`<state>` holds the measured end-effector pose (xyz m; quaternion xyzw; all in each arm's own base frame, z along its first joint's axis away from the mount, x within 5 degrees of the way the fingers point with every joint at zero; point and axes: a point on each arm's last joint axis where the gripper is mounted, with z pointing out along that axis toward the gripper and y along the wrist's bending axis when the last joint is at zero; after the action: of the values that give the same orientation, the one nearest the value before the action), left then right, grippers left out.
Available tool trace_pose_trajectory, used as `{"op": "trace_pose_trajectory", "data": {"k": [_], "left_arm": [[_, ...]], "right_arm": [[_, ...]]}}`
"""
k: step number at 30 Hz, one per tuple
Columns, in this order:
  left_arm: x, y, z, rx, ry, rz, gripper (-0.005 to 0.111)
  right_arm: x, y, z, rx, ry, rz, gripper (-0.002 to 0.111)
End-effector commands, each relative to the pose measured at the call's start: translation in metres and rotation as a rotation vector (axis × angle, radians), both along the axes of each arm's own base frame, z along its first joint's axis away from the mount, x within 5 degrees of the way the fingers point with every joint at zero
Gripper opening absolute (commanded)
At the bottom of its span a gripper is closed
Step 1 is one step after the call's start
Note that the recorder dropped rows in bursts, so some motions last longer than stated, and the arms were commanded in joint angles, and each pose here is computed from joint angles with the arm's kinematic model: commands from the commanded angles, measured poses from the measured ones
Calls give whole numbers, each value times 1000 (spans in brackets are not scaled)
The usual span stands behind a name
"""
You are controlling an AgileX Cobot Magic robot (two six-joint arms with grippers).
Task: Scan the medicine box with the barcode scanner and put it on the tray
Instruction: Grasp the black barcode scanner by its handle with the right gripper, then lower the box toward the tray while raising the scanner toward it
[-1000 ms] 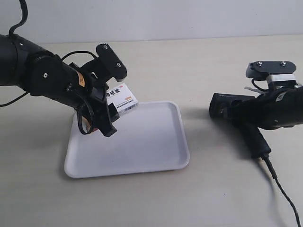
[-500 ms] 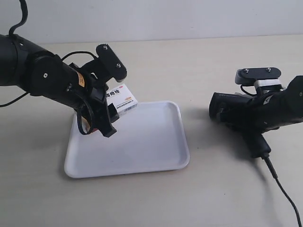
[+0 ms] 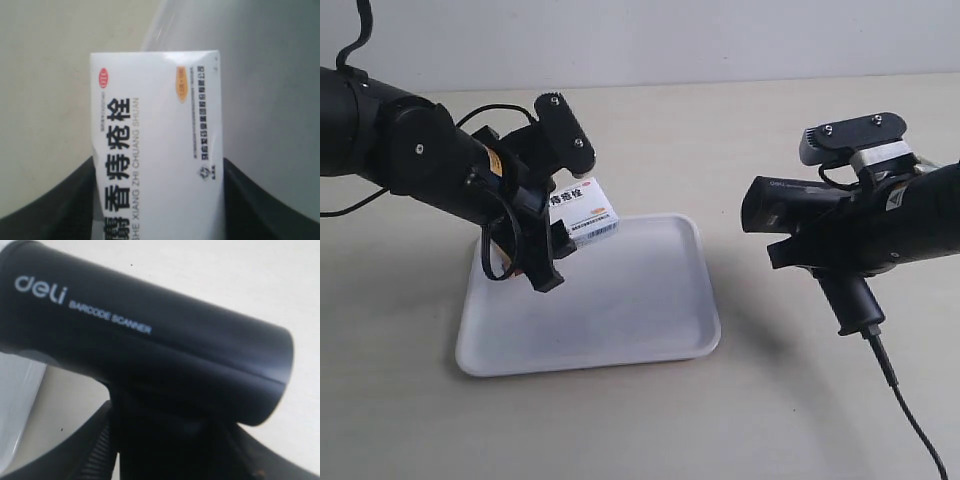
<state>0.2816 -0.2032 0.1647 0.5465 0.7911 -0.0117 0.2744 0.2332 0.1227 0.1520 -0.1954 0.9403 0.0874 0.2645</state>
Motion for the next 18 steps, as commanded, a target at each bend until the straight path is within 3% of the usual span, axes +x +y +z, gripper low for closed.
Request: {"op": "trace_pose_trajectory", "data": {"k": [1, 8, 18], "left_arm": [[-5, -5, -1, 22, -41, -97, 0], [-26, -25, -3, 57, -99, -277, 0], [-33, -26, 10, 31, -92, -273, 0]], "right_arm": [[-3, -1, 1, -30, 4, 39, 0], [-8, 8, 1, -68, -16, 131, 0], [-7, 9, -4, -136, -45, 218, 0]]}}
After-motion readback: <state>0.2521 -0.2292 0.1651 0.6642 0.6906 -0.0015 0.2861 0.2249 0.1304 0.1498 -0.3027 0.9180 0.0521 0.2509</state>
